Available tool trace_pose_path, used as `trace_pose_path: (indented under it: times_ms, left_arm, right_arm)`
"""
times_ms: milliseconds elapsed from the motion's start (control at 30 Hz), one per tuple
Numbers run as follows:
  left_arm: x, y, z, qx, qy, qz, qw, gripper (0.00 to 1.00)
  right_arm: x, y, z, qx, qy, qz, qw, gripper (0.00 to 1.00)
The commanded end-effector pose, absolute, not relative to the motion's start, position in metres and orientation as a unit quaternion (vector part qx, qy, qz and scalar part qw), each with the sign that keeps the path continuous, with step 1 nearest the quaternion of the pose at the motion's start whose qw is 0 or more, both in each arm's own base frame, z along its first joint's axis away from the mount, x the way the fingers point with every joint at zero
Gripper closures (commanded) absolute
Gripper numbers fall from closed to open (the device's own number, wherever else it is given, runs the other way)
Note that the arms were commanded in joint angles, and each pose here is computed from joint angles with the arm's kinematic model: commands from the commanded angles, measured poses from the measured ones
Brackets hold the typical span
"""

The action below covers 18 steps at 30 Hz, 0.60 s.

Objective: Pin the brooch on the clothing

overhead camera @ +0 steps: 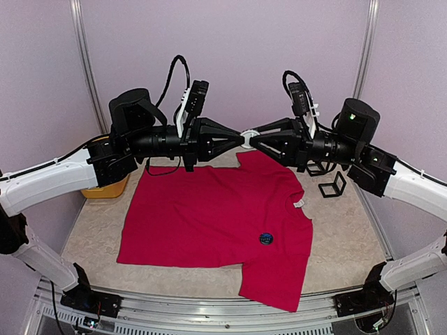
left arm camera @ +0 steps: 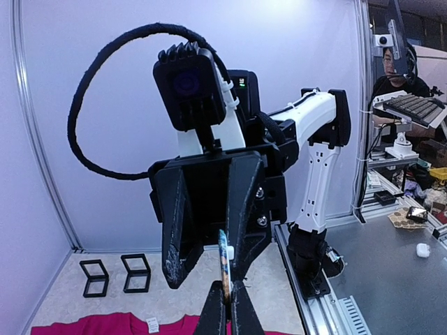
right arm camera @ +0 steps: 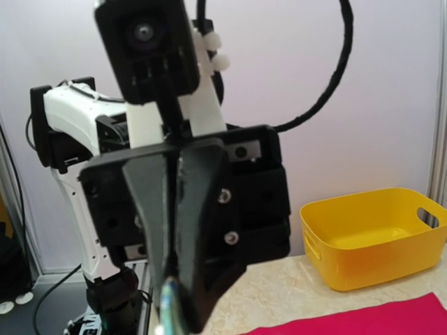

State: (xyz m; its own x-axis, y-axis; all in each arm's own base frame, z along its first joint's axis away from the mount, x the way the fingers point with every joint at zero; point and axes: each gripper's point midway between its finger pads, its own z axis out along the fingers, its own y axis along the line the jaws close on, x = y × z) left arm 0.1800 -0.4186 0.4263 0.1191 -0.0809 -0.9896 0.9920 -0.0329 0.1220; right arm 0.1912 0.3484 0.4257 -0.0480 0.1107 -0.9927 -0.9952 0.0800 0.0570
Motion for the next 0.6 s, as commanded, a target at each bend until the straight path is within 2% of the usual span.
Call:
trace_pose_path:
  times_ms: [0,467,567]
  left_arm:
    - [0.140,-0.416,0.435,0.561,0.384,-0.523,0.514,1.00]
    - [0.141,-0.418,0.435,0.561,0.394,-0.526,0.503,1.00]
    - [0.141,-0.419,0.434,0.561,0.396,-0.528,0.500,1.00]
  right_arm:
    - [0.219,0.343,0.426,-0.395,0.537,0.479,0.571,0.72]
    - [0.248,0.343,0.426,-0.358,0.584,0.436,0.583,0.71]
    - [0.248,0.345,0.429,-0.361,0.581,0.441,0.581,0.65]
